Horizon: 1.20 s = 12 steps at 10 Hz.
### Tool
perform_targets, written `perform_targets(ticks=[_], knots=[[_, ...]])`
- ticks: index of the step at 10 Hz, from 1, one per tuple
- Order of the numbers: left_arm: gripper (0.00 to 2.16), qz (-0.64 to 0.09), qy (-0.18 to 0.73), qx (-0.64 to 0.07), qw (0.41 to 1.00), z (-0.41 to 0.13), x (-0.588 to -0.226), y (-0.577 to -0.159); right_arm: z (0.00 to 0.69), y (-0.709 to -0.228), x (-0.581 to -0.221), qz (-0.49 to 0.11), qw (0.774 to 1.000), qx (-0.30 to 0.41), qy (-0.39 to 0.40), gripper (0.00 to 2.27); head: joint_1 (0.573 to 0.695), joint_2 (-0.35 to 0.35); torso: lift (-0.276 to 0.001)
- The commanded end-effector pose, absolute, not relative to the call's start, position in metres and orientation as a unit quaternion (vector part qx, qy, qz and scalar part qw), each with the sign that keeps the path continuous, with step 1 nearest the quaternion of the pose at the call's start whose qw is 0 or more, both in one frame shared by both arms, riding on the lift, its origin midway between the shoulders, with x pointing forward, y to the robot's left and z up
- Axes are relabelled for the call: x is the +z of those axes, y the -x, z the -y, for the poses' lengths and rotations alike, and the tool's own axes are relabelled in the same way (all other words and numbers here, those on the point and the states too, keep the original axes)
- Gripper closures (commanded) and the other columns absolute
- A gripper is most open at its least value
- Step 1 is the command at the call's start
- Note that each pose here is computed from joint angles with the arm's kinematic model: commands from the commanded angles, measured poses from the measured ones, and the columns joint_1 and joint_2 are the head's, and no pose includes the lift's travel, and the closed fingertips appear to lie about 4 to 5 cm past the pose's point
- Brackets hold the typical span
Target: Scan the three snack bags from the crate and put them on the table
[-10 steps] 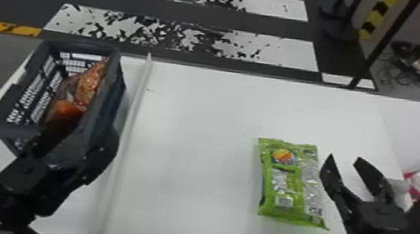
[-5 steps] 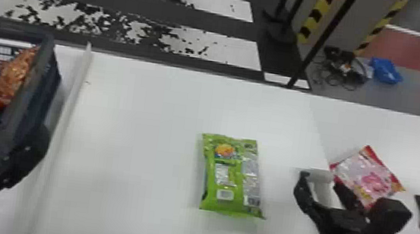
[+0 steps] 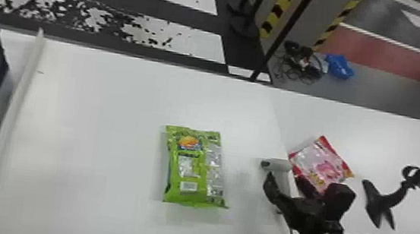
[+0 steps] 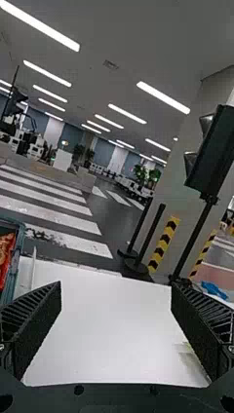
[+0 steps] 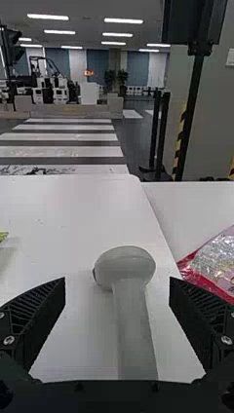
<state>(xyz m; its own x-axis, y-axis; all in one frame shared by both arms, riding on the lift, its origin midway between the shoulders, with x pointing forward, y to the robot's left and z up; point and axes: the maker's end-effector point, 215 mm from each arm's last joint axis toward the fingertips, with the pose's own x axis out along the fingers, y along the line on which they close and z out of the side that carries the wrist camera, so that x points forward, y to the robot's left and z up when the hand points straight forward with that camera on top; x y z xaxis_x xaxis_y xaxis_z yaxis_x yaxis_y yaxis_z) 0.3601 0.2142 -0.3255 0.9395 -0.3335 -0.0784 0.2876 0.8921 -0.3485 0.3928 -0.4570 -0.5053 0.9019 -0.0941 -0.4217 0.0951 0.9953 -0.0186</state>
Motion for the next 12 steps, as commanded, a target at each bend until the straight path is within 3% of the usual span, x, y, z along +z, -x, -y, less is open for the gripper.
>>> perform_targets(ticks=[1, 2, 3, 5, 8, 12], knots=[[0.03, -0.066, 0.167, -0.161, 0.970, -0.214, -0.323, -0.359, 0.463, -0.390, -0.526, -0.244, 0.968, -0.052, -0.006, 0.29, 0.695, -0.350, -0.094], [0.03, -0.068, 0.167, -0.161, 0.970, -0.214, -0.323, -0.358, 0.464, -0.389, -0.533, -0.258, 0.965, -0.047, -0.004, 0.86, 0.695, -0.350, -0.094], [0.03, -0.066, 0.167, -0.161, 0.970, -0.214, -0.321, -0.358, 0.465, -0.384, -0.545, -0.283, 0.958, -0.049, -0.011, 1.92, 0.695, -0.350, -0.094], [0.03, -0.067, 0.166, -0.165, 0.970, -0.212, -0.320, -0.356, 0.461, -0.382, -0.547, -0.285, 0.958, -0.035, -0.010, 2.20, 0.695, -0.350, -0.094], [0.03, -0.066, 0.166, -0.167, 0.970, -0.210, -0.317, -0.353, 0.452, -0.377, -0.542, -0.274, 0.961, -0.026, -0.014, 2.23, 0.695, -0.350, -0.094], [0.03, -0.067, 0.171, -0.172, 0.968, -0.202, -0.318, -0.353, 0.421, -0.331, -0.498, -0.263, 0.957, -0.035, -0.118, 2.23, 0.695, -0.350, -0.094]])
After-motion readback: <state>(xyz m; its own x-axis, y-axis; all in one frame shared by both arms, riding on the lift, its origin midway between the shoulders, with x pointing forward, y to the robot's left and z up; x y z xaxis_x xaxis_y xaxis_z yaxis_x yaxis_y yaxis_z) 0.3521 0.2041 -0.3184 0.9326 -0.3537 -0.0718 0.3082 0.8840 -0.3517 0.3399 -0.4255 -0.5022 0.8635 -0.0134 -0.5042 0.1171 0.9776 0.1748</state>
